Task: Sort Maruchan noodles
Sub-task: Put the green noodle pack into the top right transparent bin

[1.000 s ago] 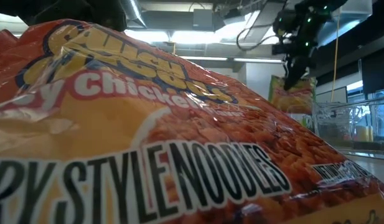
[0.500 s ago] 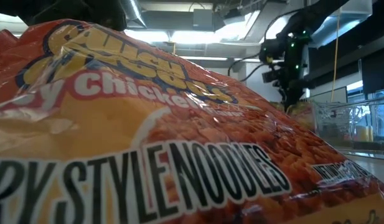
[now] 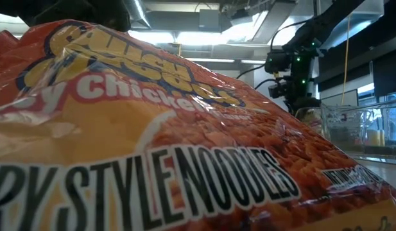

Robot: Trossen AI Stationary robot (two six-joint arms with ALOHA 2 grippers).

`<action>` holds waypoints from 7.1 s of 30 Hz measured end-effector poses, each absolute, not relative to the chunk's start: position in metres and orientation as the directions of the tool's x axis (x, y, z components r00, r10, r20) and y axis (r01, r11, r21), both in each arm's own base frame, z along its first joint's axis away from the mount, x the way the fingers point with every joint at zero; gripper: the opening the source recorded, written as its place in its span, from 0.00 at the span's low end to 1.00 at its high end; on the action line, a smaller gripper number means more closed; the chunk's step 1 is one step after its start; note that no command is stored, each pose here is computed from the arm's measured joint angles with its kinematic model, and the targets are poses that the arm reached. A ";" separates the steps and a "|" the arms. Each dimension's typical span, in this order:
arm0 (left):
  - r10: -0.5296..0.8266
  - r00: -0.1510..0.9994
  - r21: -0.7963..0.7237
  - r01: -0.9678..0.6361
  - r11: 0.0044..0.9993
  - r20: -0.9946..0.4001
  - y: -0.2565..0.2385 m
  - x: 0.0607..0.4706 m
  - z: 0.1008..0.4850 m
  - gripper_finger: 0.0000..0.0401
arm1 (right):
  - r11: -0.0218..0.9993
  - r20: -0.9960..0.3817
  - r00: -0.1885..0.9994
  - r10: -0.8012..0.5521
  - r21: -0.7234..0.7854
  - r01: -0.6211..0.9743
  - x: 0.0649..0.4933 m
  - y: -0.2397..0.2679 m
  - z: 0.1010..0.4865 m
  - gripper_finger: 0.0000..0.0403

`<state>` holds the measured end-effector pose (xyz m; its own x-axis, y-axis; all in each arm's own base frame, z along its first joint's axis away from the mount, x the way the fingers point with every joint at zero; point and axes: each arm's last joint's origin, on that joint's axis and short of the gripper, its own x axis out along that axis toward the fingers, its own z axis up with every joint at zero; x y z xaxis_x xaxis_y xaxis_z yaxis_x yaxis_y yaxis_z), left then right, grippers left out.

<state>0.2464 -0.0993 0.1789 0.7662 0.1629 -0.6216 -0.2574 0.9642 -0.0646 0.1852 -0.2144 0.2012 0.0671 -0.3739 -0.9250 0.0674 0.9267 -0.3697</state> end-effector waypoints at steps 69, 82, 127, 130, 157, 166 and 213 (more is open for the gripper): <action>0.123 0.739 -0.313 -0.422 0.850 -0.663 -0.118 0.261 0.242 0.68 | 0.926 -0.541 0.806 0.240 -0.121 -0.357 0.276 0.074 0.214 0.54; -0.232 0.461 -0.516 -0.761 0.393 -0.857 -0.201 0.199 0.230 0.68 | 0.963 -0.564 0.789 0.244 0.042 -0.267 0.290 0.077 0.191 0.54; 0.226 0.250 0.064 -0.524 0.850 -0.941 -0.143 0.215 0.169 0.68 | 0.999 -0.507 0.862 -0.002 0.029 0.019 0.306 0.045 0.189 0.54; 0.259 0.292 0.093 -0.479 0.873 -0.921 -0.132 0.226 0.170 0.68 | 0.997 -0.508 0.862 -0.007 0.068 0.048 0.307 0.037 0.189 0.55; 0.149 0.053 0.032 -0.856 0.516 -0.987 -0.114 0.216 0.183 0.68 | 0.967 -0.481 0.873 0.085 0.252 0.044 0.340 0.011 0.148 0.83; 0.210 0.221 -0.020 -0.733 0.680 -0.952 -0.110 0.220 0.165 0.68 | 0.964 -0.477 0.874 0.095 0.262 0.038 0.341 0.008 0.149 0.83; 0.332 0.566 -0.012 -0.517 0.856 -0.755 -0.112 0.244 0.139 0.68 | 0.748 -0.518 0.795 0.314 0.651 0.129 0.422 -0.001 0.100 0.83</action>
